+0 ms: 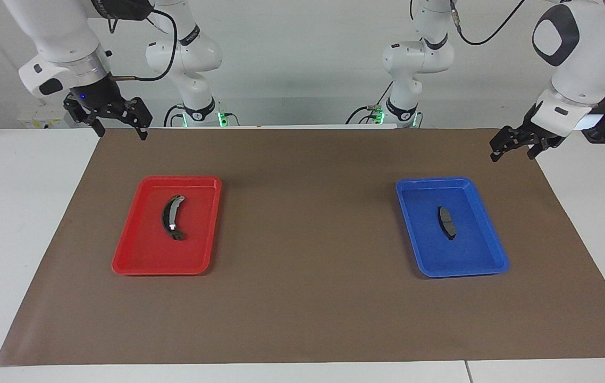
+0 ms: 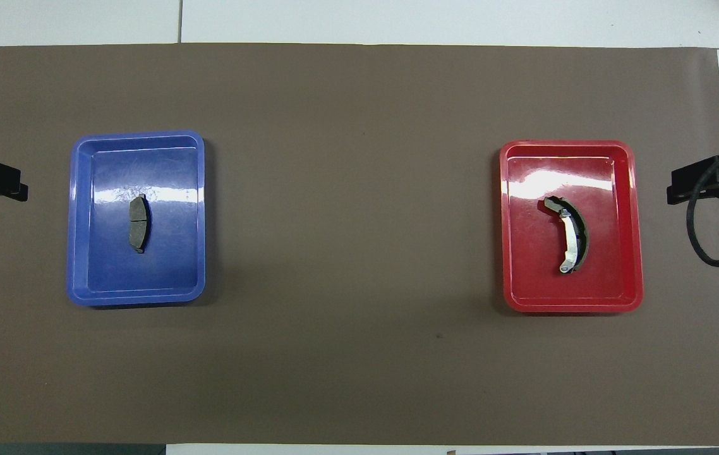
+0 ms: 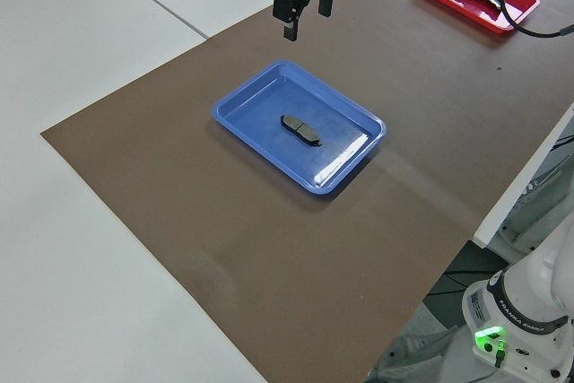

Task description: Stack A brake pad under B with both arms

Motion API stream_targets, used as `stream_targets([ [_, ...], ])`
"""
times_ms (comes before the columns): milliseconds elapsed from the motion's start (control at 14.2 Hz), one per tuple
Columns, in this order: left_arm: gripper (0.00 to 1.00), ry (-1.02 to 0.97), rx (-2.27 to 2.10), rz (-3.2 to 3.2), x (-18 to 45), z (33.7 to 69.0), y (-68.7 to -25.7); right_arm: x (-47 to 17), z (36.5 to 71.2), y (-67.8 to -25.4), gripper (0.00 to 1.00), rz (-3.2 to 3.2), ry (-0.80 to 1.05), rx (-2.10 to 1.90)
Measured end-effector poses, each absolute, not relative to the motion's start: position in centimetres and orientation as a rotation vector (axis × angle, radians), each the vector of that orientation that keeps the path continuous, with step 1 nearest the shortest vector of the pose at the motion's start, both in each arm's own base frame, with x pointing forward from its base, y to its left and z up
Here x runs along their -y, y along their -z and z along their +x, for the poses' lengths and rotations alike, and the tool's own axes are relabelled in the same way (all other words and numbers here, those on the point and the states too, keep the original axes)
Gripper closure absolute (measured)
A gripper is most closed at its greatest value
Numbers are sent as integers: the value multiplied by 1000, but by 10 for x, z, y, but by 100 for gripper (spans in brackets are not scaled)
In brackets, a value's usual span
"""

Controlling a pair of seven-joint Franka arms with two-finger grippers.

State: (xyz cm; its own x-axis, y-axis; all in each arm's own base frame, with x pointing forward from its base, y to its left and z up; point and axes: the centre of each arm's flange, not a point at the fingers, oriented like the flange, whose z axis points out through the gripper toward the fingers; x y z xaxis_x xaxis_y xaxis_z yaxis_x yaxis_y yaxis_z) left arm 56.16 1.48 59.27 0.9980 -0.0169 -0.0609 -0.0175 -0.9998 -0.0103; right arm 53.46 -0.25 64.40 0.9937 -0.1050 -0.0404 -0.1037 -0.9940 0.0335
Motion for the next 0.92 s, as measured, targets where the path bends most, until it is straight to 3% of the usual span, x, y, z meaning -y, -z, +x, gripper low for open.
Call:
stream_targets([
  [282, 1, -76, -45, -3130, -11, 563, -588, 2, 535, -644, 0, 3105, 65, 163],
  [423, 1, 53, -90, -3129, 0, 567, -562, 2, 535, -644, 0, 3105, 66, 163],
  [915, 2, 120, -186, -3127, 31, 533, -371, 2, 535, -643, 0, 3105, 67, 162],
])
